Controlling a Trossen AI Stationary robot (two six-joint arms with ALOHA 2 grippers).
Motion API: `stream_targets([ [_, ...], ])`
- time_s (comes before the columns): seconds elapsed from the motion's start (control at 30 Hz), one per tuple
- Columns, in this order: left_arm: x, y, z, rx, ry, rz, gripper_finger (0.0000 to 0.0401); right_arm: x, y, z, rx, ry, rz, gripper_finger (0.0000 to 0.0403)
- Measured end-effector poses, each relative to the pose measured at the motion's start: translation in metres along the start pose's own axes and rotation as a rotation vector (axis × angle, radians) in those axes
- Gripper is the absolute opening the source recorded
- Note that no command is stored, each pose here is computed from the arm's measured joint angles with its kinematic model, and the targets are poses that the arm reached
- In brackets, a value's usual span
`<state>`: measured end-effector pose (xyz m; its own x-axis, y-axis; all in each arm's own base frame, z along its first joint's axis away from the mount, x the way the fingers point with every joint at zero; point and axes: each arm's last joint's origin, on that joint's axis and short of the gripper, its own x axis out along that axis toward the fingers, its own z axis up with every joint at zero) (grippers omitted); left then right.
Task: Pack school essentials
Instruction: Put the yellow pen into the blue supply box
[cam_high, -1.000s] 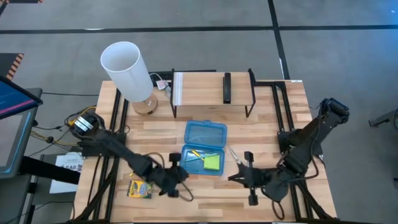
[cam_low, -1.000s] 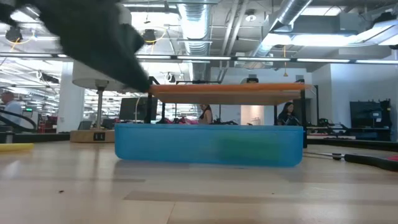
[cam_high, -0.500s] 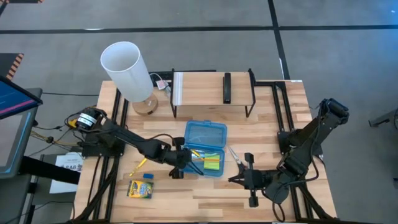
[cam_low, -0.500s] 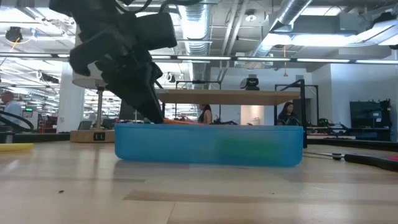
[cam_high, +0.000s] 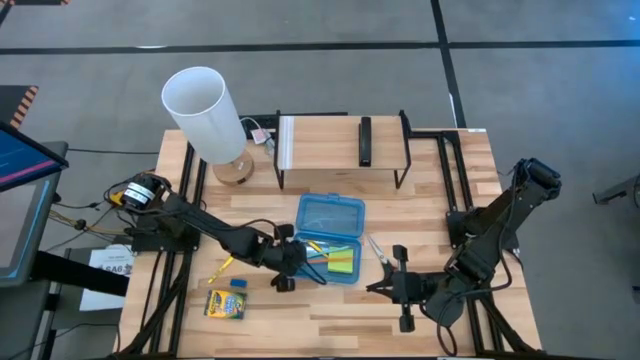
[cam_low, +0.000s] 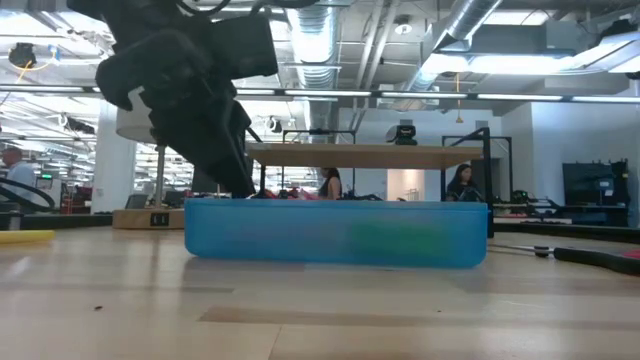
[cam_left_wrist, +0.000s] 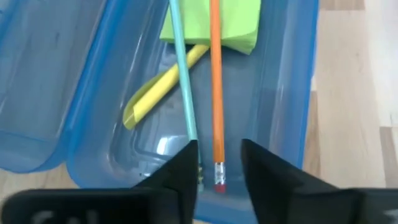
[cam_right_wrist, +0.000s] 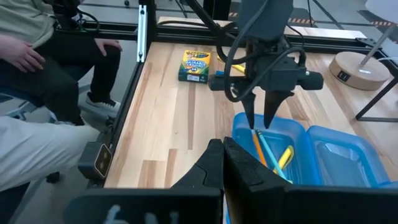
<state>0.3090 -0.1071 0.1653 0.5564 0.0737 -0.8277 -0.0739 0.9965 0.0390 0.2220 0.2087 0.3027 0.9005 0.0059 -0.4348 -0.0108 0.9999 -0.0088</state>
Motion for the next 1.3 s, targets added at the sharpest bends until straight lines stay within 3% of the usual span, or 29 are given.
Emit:
stream_targets([
  [0.17, -0.015, 0.002, -0.005, -0.009, 0.047, 0.016, 0.0176, 0.0, 0.0, 0.0, -0.002, 0.002, 0.0, 0.0016],
  [0.3, -0.052, -0.001, -0.014, -0.038, 0.037, 0.121, 0.0186, 0.0, 0.0, 0.0, -0.004, 0.004, 0.0, 0.0016],
  [0.43, -0.087, -0.005, -0.043, -0.138, -0.019, 0.189, 0.0184, -0.001, 0.001, -0.001, -0.005, 0.004, 0.003, 0.0016],
  [0.53, -0.096, -0.004, -0.071, -0.276, -0.016, 0.145, 0.0184, -0.001, 0.001, -0.001, -0.006, 0.004, 0.006, 0.0016],
  [0.63, -0.097, -0.003, -0.095, -0.394, 0.033, 0.112, 0.0184, 0.0, 0.0, 0.0, -0.004, 0.004, 0.001, 0.0016],
  [0.83, -0.087, 0.01, -0.127, -0.546, 0.191, 0.195, 0.0184, 0.003, -0.004, 0.001, 0.004, 0.003, -0.014, 0.0016],
  [1.0, -0.082, 0.017, -0.142, -0.626, 0.243, 0.25, 0.0184, 0.005, -0.006, 0.002, 0.001, 0.005, -0.021, 0.0016],
  [1.3, -0.07, 0.023, -0.164, -0.736, 0.343, 0.241, 0.0184, 0.005, -0.006, 0.002, 0.0, 0.007, -0.02, 0.0016],
])
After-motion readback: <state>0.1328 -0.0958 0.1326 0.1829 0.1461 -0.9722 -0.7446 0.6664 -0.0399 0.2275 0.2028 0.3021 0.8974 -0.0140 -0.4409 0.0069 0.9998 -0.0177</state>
